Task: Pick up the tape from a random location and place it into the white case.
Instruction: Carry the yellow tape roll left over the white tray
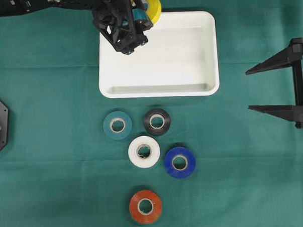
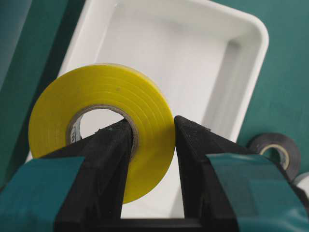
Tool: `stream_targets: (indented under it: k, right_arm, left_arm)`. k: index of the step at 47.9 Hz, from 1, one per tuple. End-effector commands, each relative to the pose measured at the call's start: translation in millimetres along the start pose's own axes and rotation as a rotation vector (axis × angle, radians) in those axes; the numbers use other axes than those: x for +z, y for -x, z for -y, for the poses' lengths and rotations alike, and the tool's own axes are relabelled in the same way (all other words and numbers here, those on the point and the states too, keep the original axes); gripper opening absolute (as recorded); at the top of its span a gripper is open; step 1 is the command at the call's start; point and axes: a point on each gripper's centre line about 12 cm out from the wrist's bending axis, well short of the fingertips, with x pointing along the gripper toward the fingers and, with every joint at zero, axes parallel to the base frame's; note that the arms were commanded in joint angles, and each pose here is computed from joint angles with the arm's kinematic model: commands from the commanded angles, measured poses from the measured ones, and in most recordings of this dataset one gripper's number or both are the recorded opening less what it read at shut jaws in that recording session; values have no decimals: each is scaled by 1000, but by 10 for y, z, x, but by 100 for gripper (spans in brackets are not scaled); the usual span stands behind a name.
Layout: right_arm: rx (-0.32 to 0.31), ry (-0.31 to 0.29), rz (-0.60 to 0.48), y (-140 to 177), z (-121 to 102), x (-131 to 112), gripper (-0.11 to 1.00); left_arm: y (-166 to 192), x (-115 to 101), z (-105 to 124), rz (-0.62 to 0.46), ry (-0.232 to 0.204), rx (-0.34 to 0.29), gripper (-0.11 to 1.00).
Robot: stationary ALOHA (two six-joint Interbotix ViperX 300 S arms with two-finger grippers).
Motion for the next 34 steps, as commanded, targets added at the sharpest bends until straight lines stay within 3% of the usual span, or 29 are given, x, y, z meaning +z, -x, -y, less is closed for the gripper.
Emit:
stream_targets:
  k: [1, 34]
  right_arm:
    - [-3, 3, 23, -7, 5, 90, 92]
    - [-4, 4, 23, -7, 9, 90, 92]
  left_arm:
    - [178, 132, -9, 63, 3, 1, 23]
    - [120, 125, -7, 51, 6, 0, 23]
